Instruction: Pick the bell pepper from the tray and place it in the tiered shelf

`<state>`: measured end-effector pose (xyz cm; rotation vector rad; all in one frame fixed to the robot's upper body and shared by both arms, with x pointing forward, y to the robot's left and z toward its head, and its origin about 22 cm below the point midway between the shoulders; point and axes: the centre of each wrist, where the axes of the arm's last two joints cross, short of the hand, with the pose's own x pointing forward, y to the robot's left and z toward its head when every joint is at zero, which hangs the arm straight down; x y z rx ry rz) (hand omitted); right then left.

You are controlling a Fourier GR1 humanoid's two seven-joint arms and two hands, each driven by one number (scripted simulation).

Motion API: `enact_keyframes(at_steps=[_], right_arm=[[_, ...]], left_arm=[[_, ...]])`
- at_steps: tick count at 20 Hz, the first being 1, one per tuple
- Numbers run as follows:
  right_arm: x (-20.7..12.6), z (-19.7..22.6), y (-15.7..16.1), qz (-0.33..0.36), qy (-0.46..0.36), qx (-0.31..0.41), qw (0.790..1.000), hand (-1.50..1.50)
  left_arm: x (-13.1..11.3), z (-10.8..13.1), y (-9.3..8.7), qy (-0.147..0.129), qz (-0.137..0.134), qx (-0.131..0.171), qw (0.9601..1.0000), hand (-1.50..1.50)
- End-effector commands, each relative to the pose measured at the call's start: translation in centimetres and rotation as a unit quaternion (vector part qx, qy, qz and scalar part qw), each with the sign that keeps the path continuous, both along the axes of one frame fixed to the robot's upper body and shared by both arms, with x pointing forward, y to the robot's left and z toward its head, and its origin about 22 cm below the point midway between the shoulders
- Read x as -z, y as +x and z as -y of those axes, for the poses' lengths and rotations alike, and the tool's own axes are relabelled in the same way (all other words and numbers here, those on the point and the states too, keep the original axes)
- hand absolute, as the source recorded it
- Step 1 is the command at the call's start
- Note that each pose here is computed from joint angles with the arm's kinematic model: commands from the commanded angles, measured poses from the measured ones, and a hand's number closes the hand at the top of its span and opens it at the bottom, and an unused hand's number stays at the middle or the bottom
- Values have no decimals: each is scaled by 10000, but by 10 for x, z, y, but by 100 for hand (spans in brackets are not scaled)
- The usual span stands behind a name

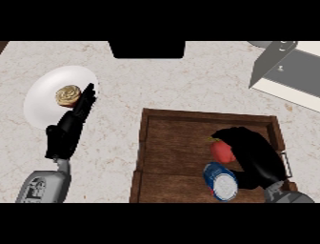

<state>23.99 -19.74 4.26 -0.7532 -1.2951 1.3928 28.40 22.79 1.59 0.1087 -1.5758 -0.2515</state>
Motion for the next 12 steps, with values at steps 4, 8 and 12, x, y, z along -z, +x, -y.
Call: enact_keyframes(at_steps=[4,8,12], right_arm=[[4,-6,-5,239,-490,-355,9979,150],[15,2,-16,471,-267,-424,9976,150],[0,-23,16,234,407,957,9943,150]], left_arm=[[-9,8,-3,37,-26,-74,10000,0],[2,8,12,20,16,38,10000,0],[-10,12,5,-45,13,74,10000,0]])
